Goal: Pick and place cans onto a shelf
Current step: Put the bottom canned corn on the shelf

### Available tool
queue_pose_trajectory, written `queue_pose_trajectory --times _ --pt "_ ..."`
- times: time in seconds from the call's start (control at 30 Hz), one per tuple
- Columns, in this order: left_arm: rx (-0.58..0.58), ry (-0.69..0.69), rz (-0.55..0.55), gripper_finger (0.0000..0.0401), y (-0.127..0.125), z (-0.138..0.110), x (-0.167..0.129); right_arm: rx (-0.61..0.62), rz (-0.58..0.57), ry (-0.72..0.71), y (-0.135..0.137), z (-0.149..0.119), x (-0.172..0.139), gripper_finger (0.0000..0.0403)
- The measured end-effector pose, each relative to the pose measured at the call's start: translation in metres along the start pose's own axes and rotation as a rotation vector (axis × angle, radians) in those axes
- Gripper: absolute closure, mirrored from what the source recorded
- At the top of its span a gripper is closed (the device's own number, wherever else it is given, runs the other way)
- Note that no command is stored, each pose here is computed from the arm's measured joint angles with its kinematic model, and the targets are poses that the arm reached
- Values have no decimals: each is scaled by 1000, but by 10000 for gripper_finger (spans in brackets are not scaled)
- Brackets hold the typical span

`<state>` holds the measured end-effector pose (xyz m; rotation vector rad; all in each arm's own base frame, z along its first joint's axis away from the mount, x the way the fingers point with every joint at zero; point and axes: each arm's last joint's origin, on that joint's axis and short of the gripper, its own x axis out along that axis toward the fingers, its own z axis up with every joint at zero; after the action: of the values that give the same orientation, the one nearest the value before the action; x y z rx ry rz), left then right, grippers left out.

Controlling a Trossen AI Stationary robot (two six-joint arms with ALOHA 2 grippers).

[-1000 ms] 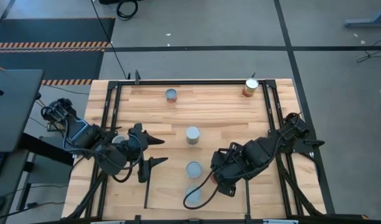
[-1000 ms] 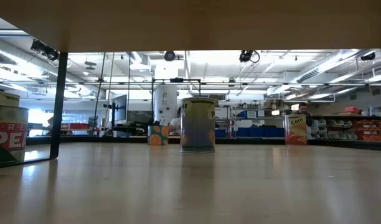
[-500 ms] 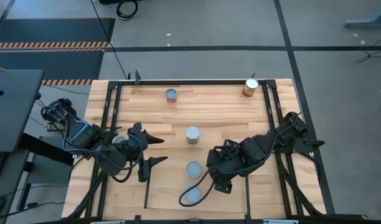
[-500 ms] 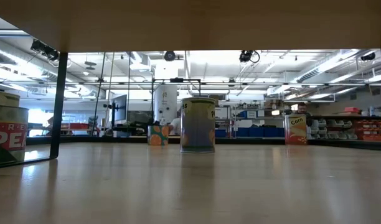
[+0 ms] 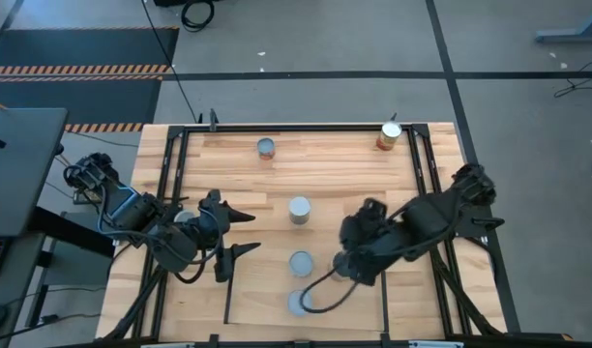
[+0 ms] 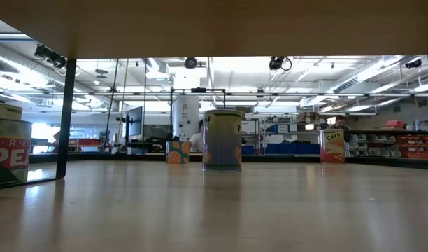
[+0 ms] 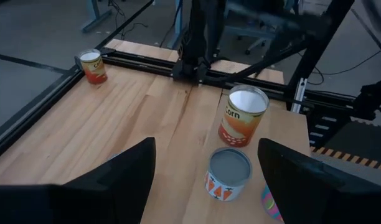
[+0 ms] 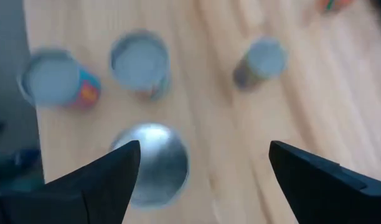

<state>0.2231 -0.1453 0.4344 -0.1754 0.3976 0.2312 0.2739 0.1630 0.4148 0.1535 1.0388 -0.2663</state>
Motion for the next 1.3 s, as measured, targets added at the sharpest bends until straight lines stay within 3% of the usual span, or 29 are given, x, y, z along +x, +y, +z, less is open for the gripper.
queue_pose_trajectory --times 0.17,0.47,0.67,0.83,1.1,1.3 --pt "-6 2 23 115 1 -1 0 105 -120 -110 -18 -9 -6 40" --pt "-1 -1 36 115 0 -2 2 156 -184 135 -33 -47 37 41" --pt "0 -2 38 115 0 -2 2 136 -62 224 -20 -54 45 44" --pt "-1 -2 38 115 0 -2 2 156 101 154 -5 -45 46 44" --pt "8 4 44 115 1 -3 2 132 120 159 -7 -45 43 44" --pt "18 -2 71 115 2 -4 2 90 173 -102 -1 -27 36 46"
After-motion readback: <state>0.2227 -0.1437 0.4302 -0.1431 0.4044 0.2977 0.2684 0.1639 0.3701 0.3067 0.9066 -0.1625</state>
